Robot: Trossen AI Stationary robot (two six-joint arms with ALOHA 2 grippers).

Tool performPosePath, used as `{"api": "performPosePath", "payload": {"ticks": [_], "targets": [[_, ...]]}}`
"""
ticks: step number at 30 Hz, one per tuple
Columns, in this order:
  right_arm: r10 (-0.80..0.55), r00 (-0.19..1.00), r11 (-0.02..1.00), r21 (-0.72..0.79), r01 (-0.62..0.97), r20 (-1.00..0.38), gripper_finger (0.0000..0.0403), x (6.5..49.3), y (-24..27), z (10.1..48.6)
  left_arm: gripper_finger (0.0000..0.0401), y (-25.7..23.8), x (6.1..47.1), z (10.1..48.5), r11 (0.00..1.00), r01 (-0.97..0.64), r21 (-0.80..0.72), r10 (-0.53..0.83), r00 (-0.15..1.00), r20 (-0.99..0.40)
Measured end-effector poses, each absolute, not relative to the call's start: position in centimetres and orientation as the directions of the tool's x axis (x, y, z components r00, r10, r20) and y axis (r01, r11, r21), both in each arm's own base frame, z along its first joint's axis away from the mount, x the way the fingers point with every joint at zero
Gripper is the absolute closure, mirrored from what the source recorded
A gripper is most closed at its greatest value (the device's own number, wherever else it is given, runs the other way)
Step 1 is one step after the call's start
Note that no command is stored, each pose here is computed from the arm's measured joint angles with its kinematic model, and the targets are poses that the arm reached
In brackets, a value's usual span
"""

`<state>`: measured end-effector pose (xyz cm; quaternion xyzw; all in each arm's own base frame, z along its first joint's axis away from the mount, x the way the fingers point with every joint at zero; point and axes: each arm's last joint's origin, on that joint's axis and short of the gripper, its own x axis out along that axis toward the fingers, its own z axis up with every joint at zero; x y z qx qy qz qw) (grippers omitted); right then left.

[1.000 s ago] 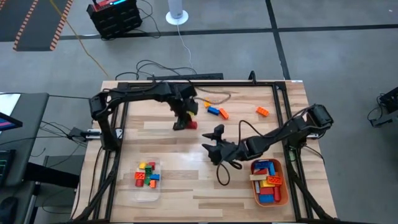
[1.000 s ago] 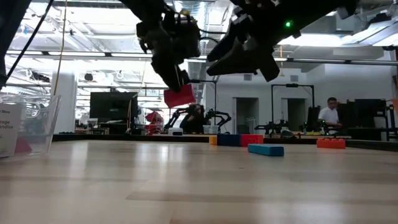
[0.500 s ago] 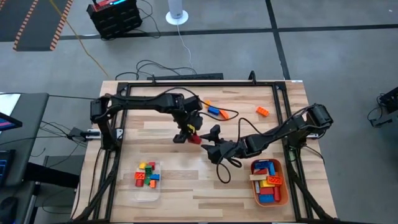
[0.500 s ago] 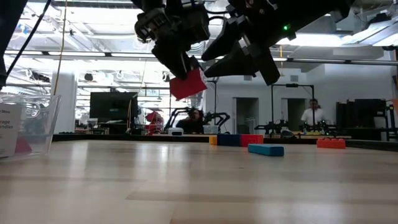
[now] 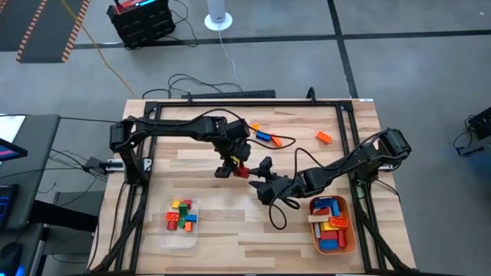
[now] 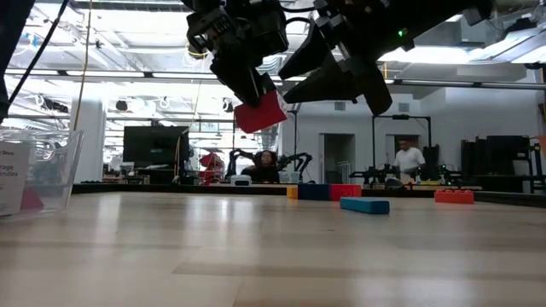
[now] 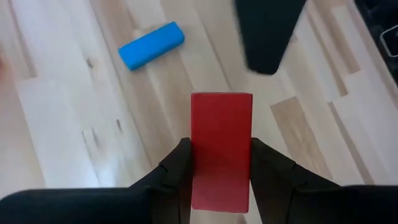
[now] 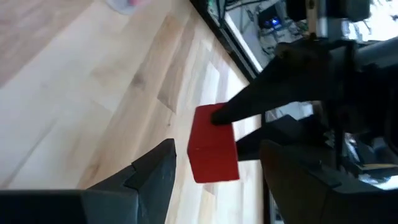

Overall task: Sort blocks by size
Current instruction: Put the large red block into the orange bin

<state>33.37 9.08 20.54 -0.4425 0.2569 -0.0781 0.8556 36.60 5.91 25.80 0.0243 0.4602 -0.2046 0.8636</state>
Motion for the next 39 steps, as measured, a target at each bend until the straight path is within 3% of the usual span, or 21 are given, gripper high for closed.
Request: {"api": "performPosePath", "payload": {"ticks": [20, 27, 31, 39], "targets": [[-0.393, 0.840, 0.576, -0.812, -0.094, -0.375, 0.0140, 33.5, 8.3, 20.4, 0.0288, 5.9, 37.4, 26.3, 0.918, 0.372, -0.139, -0.343, 0.565, -0.751], [-0.396, 0.837, 0.576, -0.812, -0.093, -0.377, 0.0200, 33.5, 8.2, 20.4, 0.0288, 5.9, 37.7, 26.5, 0.914, 0.373, -0.160, -0.366, 0.590, -0.719], [-0.396, 0.837, 0.579, -0.810, -0.092, -0.378, 0.0245, 33.5, 8.2, 20.4, 0.0258, 5.8, 37.6, 26.5, 0.914, 0.367, -0.175, -0.373, 0.587, -0.719], [-0.410, 0.827, 0.619, -0.784, -0.057, -0.384, 0.0245, 33.4, 8.2, 20.3, 0.0187, 6.5, 36.9, 27.0, 0.932, 0.313, -0.186, -0.343, 0.584, -0.736]]}}
